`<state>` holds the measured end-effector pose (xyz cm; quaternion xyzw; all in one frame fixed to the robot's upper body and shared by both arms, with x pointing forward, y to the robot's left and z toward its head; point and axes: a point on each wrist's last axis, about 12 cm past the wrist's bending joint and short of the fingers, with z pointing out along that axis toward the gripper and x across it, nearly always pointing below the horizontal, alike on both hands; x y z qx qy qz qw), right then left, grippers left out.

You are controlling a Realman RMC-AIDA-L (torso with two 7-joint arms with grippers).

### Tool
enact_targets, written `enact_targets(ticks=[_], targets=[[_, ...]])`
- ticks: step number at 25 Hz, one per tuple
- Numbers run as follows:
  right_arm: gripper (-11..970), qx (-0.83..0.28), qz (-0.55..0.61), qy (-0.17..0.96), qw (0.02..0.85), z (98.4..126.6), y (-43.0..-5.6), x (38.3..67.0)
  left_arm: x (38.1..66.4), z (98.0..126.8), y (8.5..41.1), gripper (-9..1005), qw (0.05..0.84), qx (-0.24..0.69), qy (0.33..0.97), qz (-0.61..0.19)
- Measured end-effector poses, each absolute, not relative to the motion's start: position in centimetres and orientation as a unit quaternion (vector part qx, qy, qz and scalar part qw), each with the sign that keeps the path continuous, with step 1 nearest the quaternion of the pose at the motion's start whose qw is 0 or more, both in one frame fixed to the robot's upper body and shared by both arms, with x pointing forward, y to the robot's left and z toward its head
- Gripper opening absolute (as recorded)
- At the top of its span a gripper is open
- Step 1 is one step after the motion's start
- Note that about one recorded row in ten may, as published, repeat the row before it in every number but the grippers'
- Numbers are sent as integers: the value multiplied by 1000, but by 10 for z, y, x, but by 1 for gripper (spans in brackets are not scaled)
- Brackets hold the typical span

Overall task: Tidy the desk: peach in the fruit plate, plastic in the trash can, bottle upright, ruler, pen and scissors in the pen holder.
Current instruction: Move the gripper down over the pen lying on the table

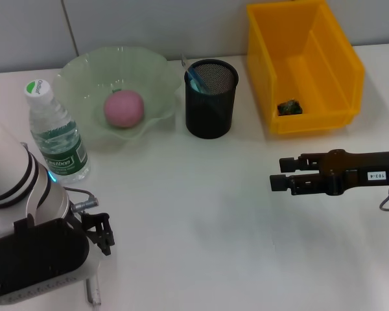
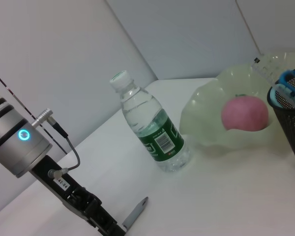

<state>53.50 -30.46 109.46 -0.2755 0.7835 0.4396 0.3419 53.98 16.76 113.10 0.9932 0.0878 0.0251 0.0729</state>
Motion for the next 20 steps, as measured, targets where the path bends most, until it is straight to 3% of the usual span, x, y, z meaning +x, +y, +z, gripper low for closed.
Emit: enact_targets(ticks=[20], targets=[[752, -272, 439, 785, 342, 1096, -305, 536, 542, 1129, 169, 393, 69, 994, 87, 19]])
